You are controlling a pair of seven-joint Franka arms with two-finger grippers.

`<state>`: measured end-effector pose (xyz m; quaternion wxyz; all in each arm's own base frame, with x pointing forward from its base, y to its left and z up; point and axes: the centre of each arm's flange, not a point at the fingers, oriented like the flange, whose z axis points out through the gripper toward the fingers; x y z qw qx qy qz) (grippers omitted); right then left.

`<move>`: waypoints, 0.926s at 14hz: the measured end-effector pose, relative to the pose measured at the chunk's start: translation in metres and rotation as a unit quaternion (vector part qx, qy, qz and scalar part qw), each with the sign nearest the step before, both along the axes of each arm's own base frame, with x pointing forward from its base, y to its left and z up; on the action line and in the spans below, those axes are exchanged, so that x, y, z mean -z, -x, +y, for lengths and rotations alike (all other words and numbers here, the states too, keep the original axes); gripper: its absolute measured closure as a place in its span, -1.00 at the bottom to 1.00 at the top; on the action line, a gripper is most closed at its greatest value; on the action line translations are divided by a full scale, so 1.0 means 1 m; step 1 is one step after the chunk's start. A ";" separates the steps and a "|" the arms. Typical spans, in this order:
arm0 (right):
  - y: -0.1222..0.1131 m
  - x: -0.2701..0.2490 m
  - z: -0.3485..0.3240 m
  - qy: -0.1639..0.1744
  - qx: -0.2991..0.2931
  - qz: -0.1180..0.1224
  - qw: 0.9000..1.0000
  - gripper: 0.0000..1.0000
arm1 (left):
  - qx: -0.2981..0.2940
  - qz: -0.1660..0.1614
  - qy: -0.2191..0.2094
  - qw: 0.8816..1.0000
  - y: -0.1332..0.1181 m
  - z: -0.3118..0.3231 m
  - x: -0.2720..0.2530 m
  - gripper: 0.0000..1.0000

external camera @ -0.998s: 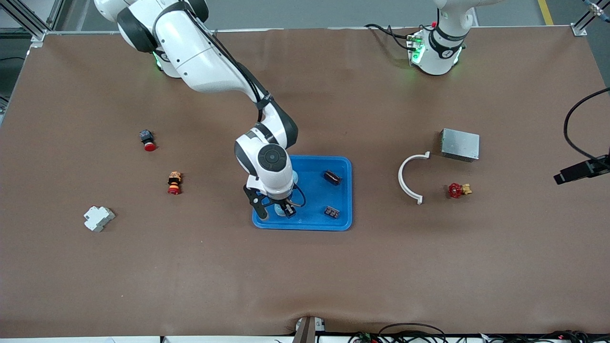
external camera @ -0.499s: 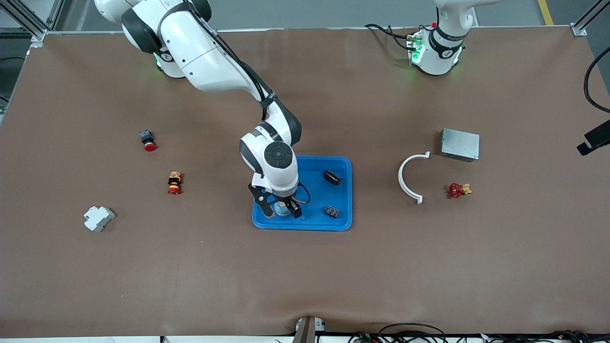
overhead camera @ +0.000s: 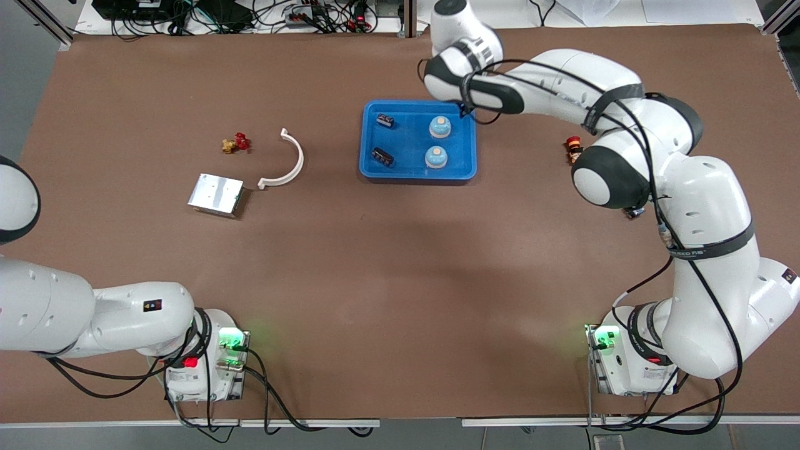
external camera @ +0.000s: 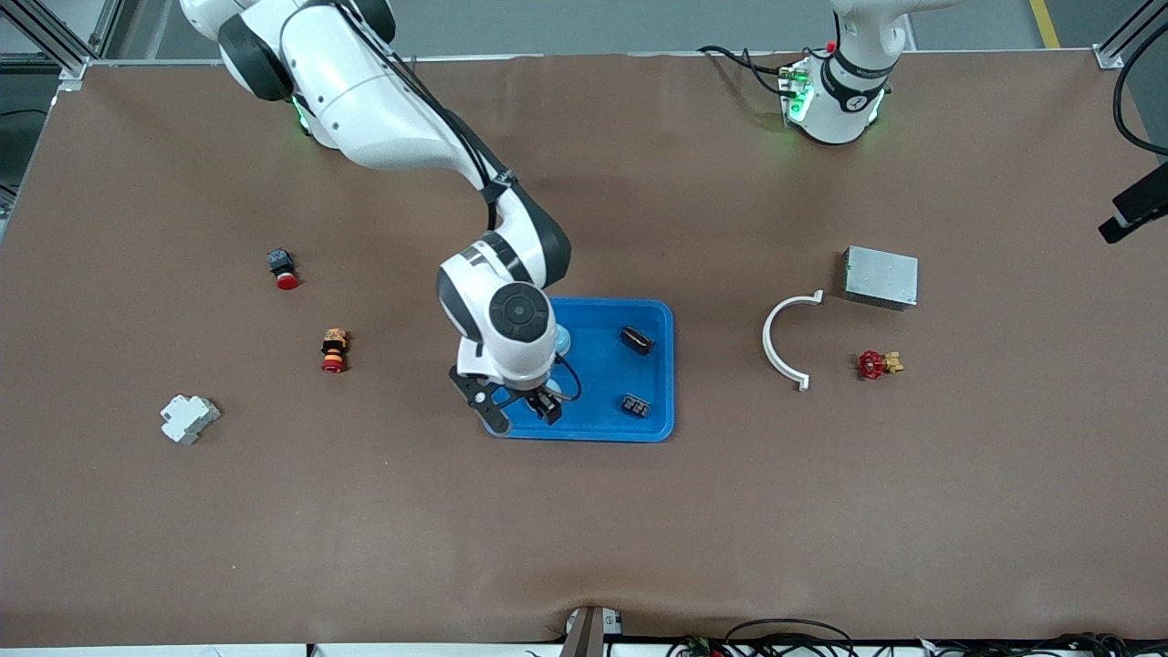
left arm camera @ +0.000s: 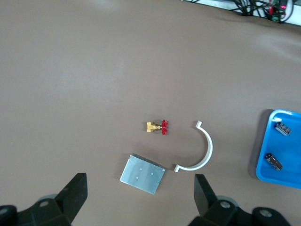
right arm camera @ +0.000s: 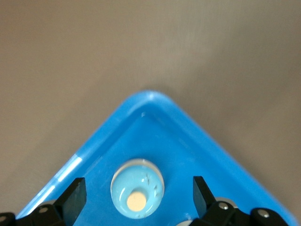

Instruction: Place electrolytic capacitor and blue bell in tray

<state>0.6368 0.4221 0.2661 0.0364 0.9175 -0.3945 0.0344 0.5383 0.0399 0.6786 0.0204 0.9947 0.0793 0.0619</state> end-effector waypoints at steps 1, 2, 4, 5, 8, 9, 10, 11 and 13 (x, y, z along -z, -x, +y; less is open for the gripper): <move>-0.008 -0.011 -0.014 0.003 -0.028 0.007 1.000 -1.00 | 0.006 -0.005 -0.001 1.000 0.003 -0.008 -0.005 -1.00; -0.014 -0.020 -0.029 0.009 -0.066 0.021 0.998 -1.00 | 0.013 -0.009 -0.002 1.000 0.005 -0.015 -0.009 -1.00; -0.026 -0.036 -0.063 0.020 -0.141 0.049 0.989 -1.00 | 0.030 -0.013 -0.003 0.999 0.008 -0.035 -0.014 -1.00; -0.036 -0.048 -0.083 0.019 -0.169 0.050 0.984 -1.00 | 0.037 -0.014 -0.003 0.999 0.008 -0.045 -0.015 -1.00; -0.064 -0.088 -0.149 0.012 -0.237 0.044 0.971 -1.00 | 0.044 -0.012 -0.003 0.999 0.007 -0.053 -0.013 -1.00; -0.068 -0.098 -0.169 0.011 -0.259 0.050 0.965 -1.00 | 0.044 -0.011 -0.003 0.999 0.006 -0.052 -0.011 -1.00; -0.072 -0.106 -0.188 0.011 -0.280 0.057 0.958 -1.00 | 0.044 -0.010 -0.003 0.999 0.004 -0.052 -0.010 -1.00; -0.076 -0.113 -0.206 0.010 -0.301 0.059 0.952 -1.00 | 0.044 -0.010 -0.003 0.999 0.003 -0.052 -0.009 -1.00; -0.087 -0.127 -0.248 0.010 -0.329 0.055 0.943 -1.00 | 0.044 -0.011 -0.003 0.999 0.003 -0.052 -0.009 -1.00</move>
